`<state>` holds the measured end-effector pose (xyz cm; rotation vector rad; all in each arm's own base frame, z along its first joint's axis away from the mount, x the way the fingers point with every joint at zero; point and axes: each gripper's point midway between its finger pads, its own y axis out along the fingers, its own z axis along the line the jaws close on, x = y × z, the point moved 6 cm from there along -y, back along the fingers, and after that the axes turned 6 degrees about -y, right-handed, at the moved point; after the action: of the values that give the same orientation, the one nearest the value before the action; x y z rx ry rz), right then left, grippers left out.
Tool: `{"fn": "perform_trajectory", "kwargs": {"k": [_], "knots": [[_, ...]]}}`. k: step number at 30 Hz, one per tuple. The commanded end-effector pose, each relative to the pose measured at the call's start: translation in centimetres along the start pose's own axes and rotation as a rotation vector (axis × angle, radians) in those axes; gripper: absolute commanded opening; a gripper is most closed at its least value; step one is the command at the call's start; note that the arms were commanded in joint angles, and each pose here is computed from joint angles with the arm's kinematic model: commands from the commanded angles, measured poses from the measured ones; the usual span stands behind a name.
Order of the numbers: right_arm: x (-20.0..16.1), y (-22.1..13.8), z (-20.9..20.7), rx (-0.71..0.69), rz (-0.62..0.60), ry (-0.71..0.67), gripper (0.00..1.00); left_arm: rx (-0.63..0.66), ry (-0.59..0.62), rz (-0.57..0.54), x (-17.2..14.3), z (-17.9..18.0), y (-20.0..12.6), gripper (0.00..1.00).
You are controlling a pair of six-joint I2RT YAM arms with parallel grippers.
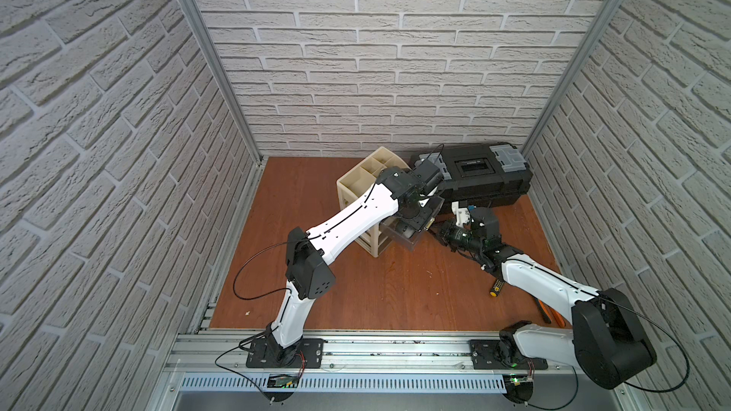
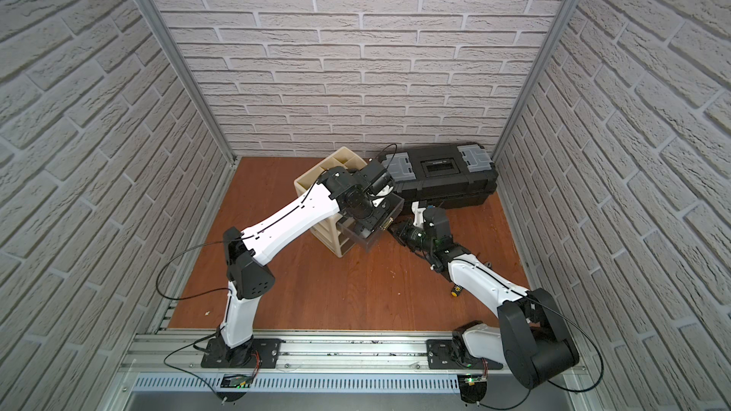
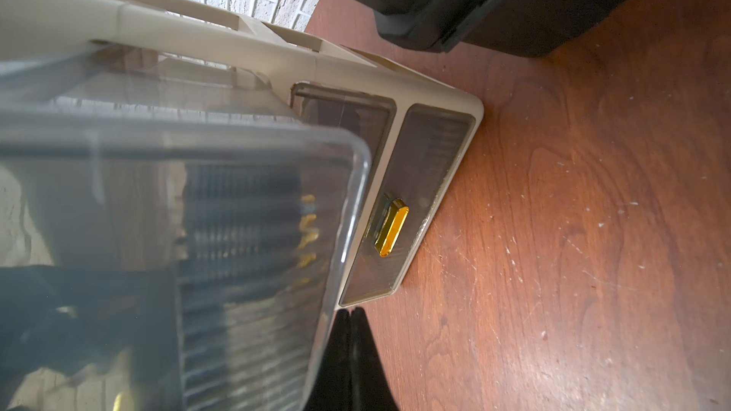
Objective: Take the mice out of the drawer
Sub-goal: Pick up the mouse from the drawer, then place the mouse at the center of the board.
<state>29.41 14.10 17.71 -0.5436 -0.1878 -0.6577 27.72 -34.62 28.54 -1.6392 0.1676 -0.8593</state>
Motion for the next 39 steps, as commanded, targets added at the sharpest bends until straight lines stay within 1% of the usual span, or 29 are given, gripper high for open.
{"fn": "perform_trajectory", "kwargs": {"k": [1, 5, 8, 13, 17, 20, 25, 28, 32, 36, 39], "knots": [[1.2, -0.2, 2.0, 0.086, -0.050, -0.037, 0.03, 0.021, -0.007, -0.146, 0.5, 0.6, -4.9, 0.45], [1.3, -0.3, 2.1, 0.086, -0.054, -0.041, 0.03, 0.052, -0.055, -0.191, -0.5, 1.4, -7.5, 0.46], [1.2, -0.3, 2.0, 0.085, -0.049, -0.044, 0.03, 0.078, -0.106, -0.208, -2.0, 2.1, -9.3, 0.46], [1.2, -0.3, 2.2, 0.095, -0.047, -0.046, 0.03, 0.149, -0.209, -0.174, -6.0, 4.1, -11.3, 0.46], [1.2, -0.3, 2.3, 0.104, -0.046, -0.046, 0.03, 0.196, -0.298, -0.137, -10.2, 5.3, -11.5, 0.46], [1.2, -0.4, 2.4, 0.108, -0.045, -0.051, 0.03, 0.208, -0.354, -0.113, -13.5, 6.0, -10.6, 0.46], [1.1, -0.4, 2.5, 0.115, -0.039, -0.052, 0.03, 0.203, -0.447, -0.132, -17.6, 6.7, -9.2, 0.45], [1.1, -0.4, 2.5, 0.115, -0.034, -0.053, 0.03, 0.194, -0.462, -0.141, -18.9, 6.5, -8.0, 0.45], [1.0, -0.4, 2.5, 0.114, -0.032, -0.055, 0.03, 0.222, -0.445, -0.115, -20.5, 6.2, -5.5, 0.45], [0.8, -0.4, 2.2, 0.111, -0.029, -0.052, 0.03, 0.204, -0.480, -0.121, -22.0, 6.1, -3.0, 0.45], [0.8, -0.5, 2.3, 0.111, -0.026, -0.056, 0.03, 0.203, -0.504, -0.120, -23.2, 6.4, -2.0, 0.45]]}}
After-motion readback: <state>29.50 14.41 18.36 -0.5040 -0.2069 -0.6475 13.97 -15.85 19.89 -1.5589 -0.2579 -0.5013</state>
